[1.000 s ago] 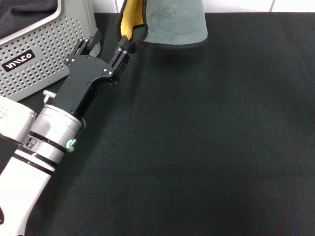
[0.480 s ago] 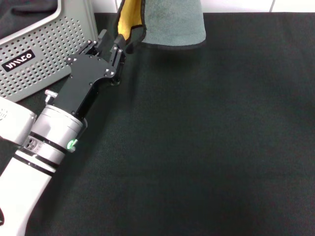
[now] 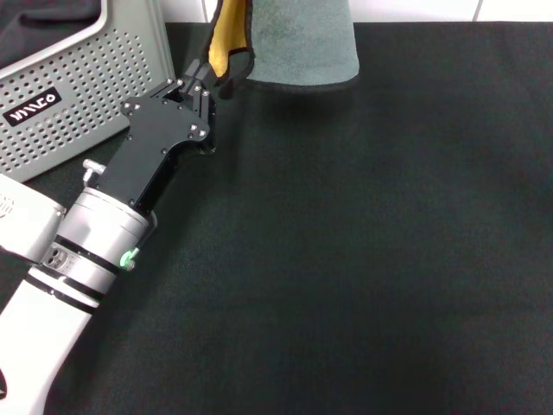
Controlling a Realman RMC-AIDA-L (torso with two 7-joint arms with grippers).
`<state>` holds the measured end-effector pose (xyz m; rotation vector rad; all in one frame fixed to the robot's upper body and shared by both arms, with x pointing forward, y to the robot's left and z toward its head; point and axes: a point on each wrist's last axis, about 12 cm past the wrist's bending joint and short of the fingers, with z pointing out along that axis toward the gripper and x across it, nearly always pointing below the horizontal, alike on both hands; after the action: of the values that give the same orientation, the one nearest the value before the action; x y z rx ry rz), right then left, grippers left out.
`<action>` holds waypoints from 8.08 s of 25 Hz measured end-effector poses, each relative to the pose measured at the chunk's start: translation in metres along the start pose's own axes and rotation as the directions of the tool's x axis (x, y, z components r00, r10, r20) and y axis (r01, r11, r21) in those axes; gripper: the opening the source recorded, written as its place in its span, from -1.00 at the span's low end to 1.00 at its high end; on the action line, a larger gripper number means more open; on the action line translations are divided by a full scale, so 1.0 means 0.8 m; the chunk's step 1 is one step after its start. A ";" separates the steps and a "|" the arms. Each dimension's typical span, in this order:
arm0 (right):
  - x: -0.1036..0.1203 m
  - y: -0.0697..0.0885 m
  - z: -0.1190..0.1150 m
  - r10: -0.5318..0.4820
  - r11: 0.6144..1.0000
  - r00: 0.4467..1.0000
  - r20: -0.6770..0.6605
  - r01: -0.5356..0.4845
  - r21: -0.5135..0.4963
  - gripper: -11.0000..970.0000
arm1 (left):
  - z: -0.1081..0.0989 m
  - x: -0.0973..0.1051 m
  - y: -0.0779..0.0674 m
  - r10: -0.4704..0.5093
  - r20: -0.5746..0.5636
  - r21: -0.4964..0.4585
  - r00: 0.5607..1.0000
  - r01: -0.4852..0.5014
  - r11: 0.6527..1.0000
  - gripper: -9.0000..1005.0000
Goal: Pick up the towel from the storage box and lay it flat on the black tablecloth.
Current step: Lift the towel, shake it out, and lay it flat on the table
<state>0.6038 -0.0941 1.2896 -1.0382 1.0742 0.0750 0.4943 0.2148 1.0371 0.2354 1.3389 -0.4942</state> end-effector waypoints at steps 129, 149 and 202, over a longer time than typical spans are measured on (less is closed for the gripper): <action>0.091 0.036 -0.291 0.605 0.550 0.780 -0.159 -0.554 -0.625 -0.95 | -0.102 -0.108 0.064 -0.240 -0.250 0.761 0.938 0.344 0.550 -0.98; 0.221 0.045 -0.190 0.625 0.652 0.697 -0.352 -0.714 -0.255 -0.95 | 0.018 -0.031 0.057 -0.038 -0.263 0.474 0.964 0.163 0.866 -0.97; 0.270 0.070 -0.103 0.510 0.755 0.659 -0.553 -0.651 -0.078 -0.96 | 0.047 0.012 0.078 0.545 -0.326 0.466 0.772 -0.370 0.804 -0.97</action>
<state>0.6313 -0.2114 1.0849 -0.9262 1.9130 0.5207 0.5577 0.2506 1.0294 1.0409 1.5527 -0.2676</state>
